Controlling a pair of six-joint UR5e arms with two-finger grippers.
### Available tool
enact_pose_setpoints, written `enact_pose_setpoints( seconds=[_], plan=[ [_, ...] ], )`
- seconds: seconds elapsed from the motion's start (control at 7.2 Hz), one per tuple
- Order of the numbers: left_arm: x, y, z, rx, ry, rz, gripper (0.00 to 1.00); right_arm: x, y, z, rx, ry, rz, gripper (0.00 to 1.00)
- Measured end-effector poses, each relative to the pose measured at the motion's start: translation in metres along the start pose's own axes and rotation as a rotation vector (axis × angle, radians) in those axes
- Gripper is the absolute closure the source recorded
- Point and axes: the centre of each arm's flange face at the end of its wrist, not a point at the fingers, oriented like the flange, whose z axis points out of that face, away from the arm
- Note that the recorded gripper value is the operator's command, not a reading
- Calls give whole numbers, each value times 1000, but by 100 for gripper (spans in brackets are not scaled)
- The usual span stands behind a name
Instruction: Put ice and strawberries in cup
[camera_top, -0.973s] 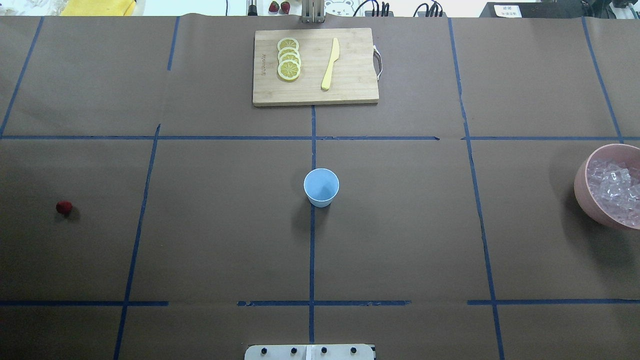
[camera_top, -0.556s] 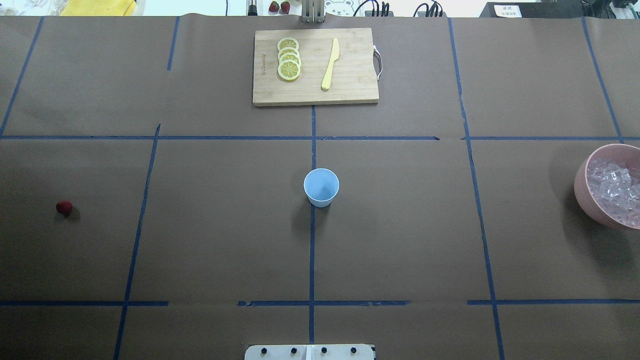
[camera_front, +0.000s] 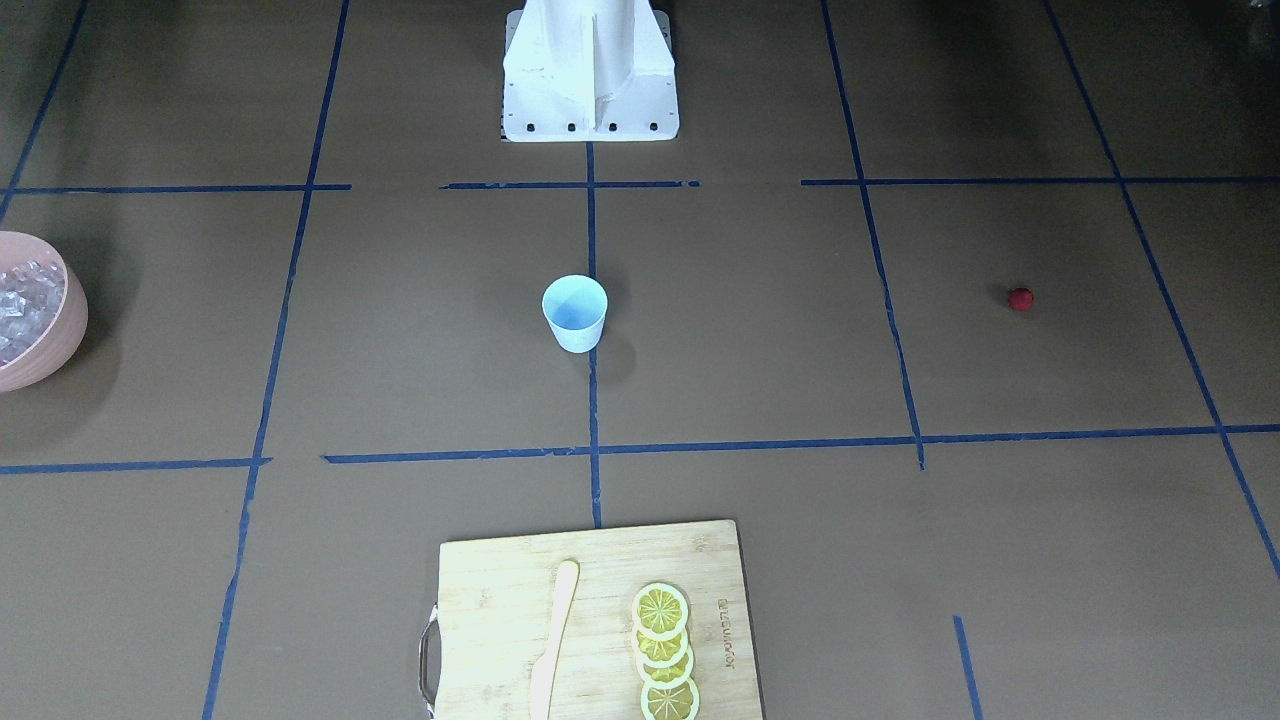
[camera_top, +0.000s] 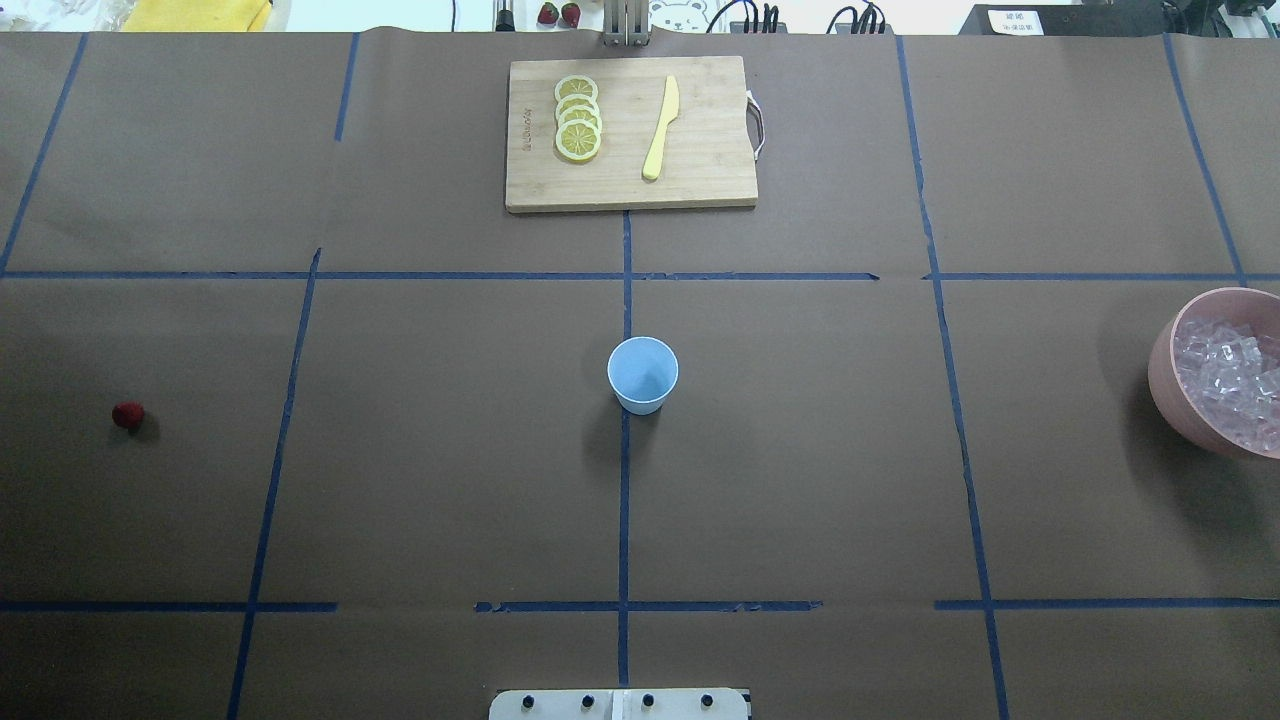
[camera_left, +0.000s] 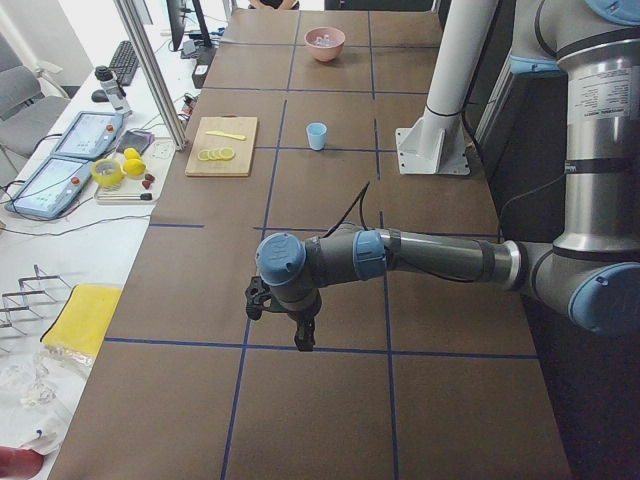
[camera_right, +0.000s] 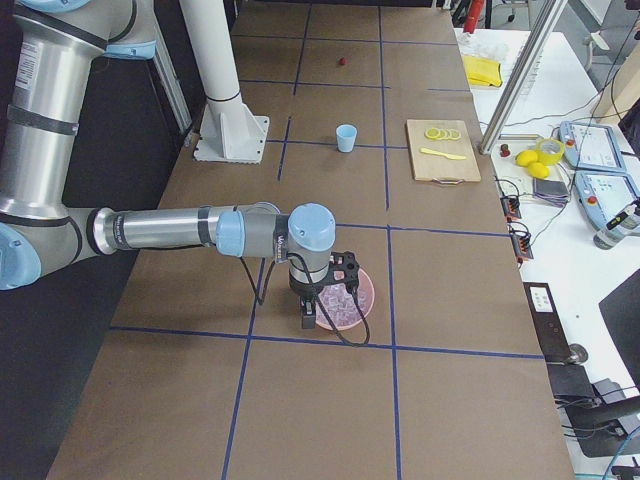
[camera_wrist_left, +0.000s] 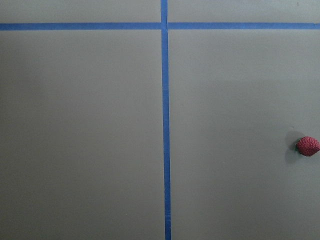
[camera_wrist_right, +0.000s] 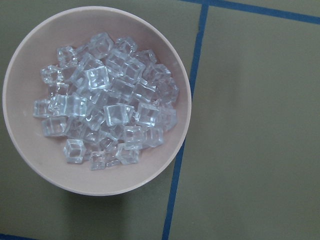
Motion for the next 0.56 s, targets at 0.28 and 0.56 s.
enact_pose_setpoints(
  seconds=[0.28,0.56],
  plan=[
    [1,1,0,1,0,3,0,-16,-12,9,-21,-13,-44,2],
    [2,1,-1,3,1,5,0,-31,-27,12,-27,-22,-65,4]
  ],
)
